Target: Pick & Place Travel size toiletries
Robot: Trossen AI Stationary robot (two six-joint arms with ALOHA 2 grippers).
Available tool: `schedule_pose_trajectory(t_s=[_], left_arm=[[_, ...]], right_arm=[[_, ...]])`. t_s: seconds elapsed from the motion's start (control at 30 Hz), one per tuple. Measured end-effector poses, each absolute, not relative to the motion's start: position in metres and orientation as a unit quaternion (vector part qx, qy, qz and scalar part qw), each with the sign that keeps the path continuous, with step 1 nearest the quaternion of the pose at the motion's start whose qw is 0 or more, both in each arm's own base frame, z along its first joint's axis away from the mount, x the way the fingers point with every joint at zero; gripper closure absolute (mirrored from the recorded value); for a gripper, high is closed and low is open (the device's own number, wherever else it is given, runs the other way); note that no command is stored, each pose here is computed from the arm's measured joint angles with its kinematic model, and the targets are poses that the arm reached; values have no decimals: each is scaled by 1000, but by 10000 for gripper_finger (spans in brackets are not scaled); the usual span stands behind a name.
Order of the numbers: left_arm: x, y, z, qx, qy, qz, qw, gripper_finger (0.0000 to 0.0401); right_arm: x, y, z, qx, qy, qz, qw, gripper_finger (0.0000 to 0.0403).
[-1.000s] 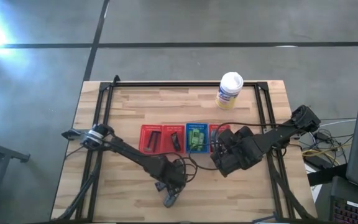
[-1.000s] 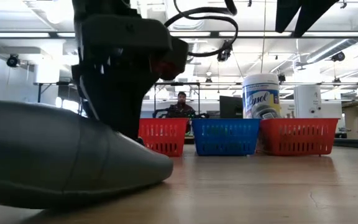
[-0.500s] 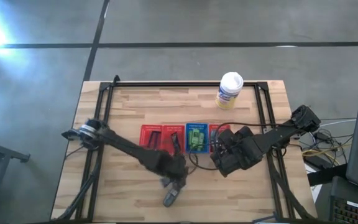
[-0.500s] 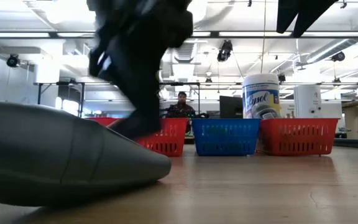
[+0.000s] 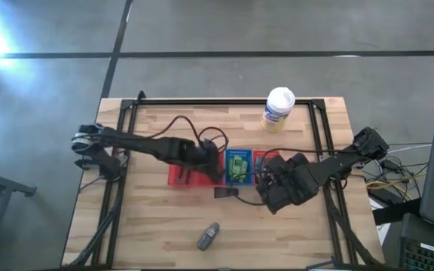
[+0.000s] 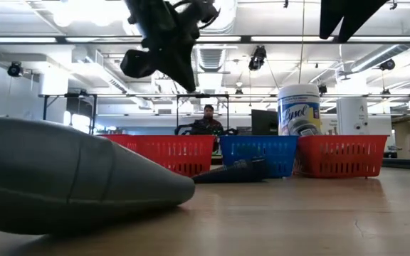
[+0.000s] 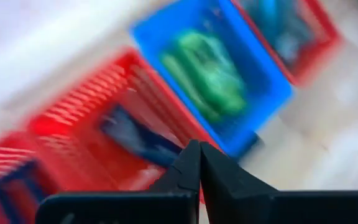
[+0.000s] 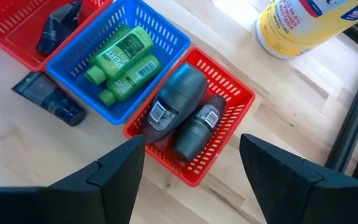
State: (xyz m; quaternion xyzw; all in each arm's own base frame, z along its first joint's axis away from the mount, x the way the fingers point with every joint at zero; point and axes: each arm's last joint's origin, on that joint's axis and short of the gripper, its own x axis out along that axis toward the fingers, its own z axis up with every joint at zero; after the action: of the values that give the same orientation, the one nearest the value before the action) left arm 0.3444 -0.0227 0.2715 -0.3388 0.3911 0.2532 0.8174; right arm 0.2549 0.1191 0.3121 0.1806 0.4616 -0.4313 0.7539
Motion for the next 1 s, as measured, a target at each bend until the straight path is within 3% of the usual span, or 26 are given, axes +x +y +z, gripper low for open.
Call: schedule_pose_trajectory(t_s=[0.1, 0.27, 0.53, 0.8, 1.0], left_arm=[[349, -42, 267, -330, 390, 179, 841, 382], [365, -93, 253, -255, 374, 68, 889, 315], [391, -122, 217, -152, 411, 21, 899, 218], [411, -124, 198, -48, 411, 46, 909, 204], [417, -123, 190, -24, 418, 53, 907, 204]], right_arm=[[252, 121, 312, 176, 464, -433, 753, 140], [250, 124, 312, 167, 469, -428, 754, 123], [248, 127, 312, 163, 473, -422, 756, 98], [248, 127, 310, 170, 482, -421, 749, 79], [247, 127, 309, 179, 478, -428, 745, 69]])
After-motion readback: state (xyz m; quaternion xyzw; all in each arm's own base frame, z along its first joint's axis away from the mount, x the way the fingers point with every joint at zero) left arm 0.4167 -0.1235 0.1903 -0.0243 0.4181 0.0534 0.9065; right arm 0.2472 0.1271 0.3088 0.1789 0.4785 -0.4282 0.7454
